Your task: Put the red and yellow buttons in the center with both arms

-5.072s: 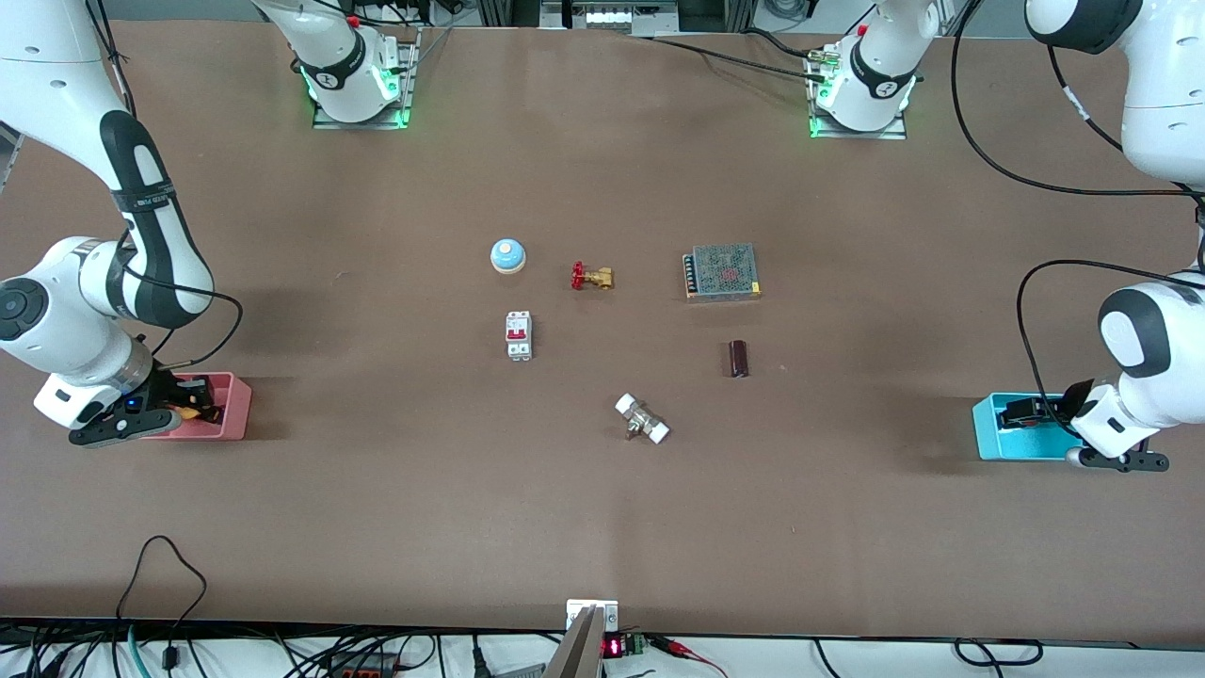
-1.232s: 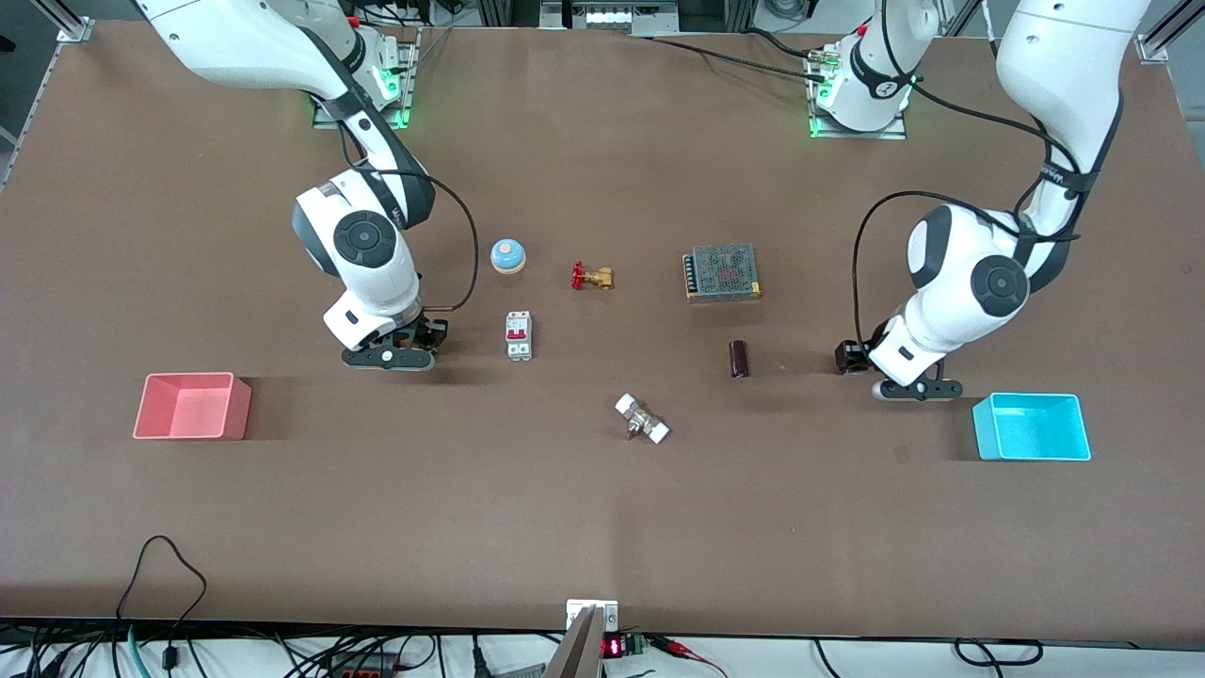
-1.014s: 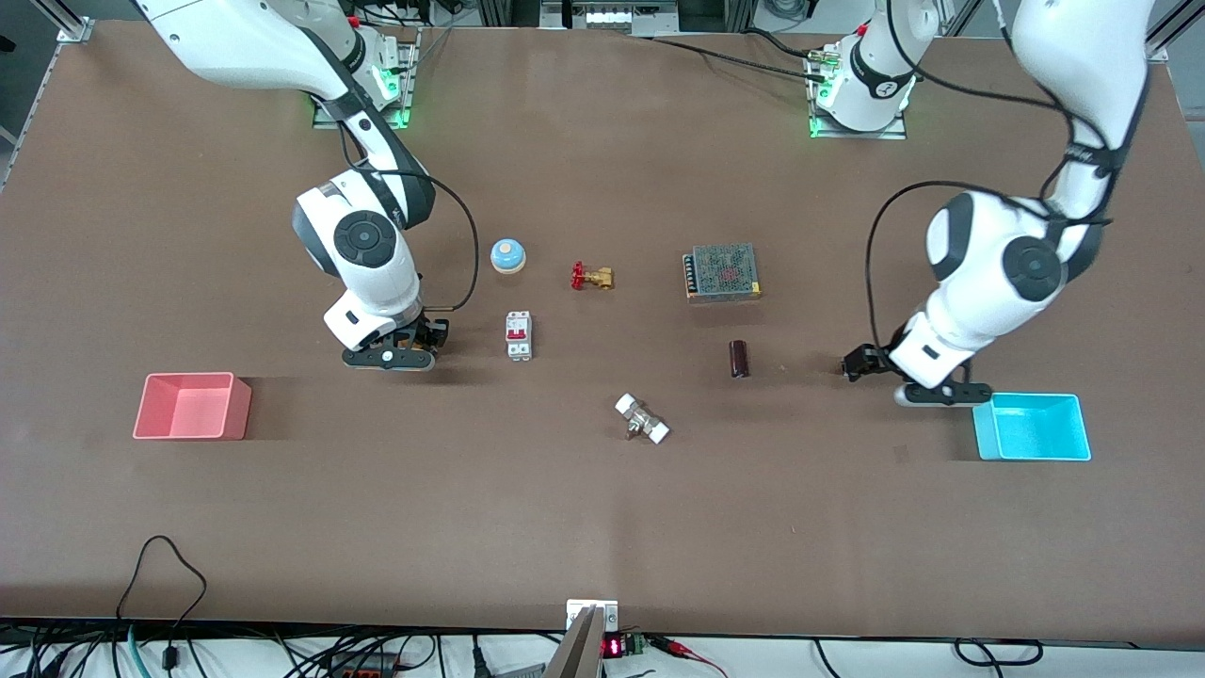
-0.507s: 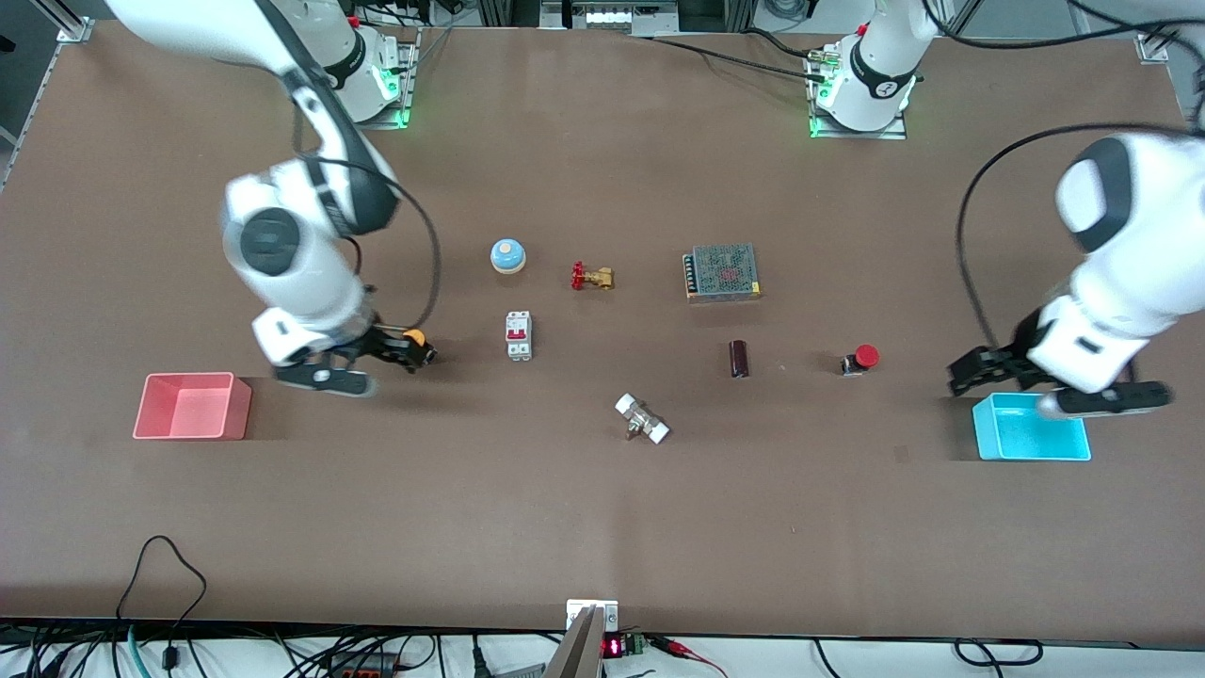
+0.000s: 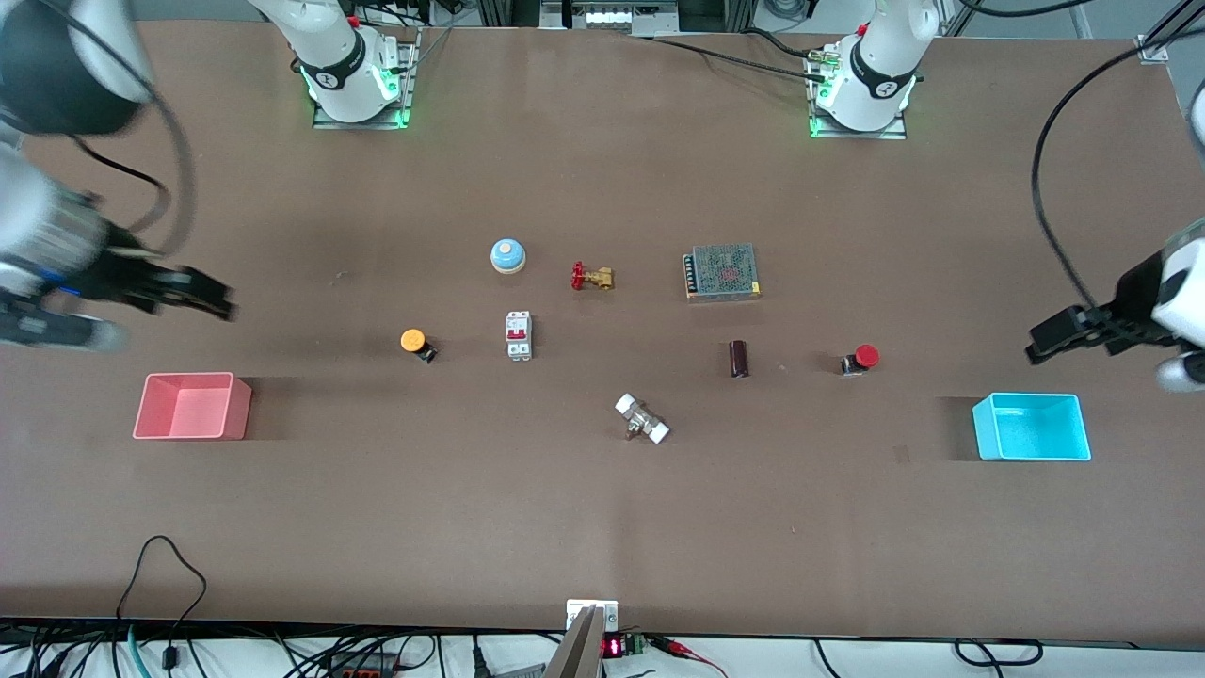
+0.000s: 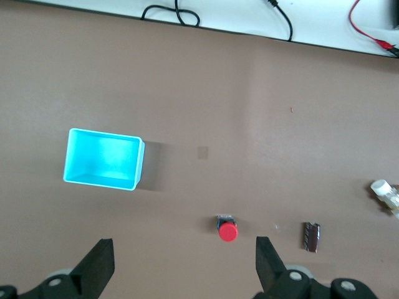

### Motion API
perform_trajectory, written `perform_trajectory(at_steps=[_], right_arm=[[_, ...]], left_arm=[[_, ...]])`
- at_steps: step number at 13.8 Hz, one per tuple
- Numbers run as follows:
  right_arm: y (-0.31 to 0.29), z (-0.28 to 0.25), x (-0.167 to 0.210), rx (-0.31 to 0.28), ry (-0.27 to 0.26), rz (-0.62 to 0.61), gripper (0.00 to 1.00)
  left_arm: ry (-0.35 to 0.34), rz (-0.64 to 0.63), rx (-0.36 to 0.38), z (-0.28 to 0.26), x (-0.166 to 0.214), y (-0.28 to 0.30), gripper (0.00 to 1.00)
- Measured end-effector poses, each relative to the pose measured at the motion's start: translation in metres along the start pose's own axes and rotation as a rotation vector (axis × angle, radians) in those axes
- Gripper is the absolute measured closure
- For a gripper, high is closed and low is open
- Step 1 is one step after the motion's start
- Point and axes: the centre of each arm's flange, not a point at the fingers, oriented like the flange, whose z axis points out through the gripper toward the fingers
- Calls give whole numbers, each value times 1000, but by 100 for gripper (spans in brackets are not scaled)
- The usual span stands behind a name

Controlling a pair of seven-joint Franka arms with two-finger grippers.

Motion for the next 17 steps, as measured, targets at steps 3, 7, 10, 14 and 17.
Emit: perform_trajectory(at_steps=[3,7,10,14,17], right_arm=[[25,-29,-26,-6,-53,-50,0],[24,-24,-35,-7,-90,-99,0],[33,-16,-36,-8,-106,-90,0],[33,-19,-38,-7,-103,-92,0],[32,-19,-38,-7,-102,-94,0]], left_arm=[[-21,12,19,-5,-7,-1,0],[-45,-6,-5,2,-13,-5,0],[-41,-9,-9,-10,-18,-7,0],[-90,21,-7,-19,-32,-4,0],[-102,52,-8,-18,-33,-4,0]])
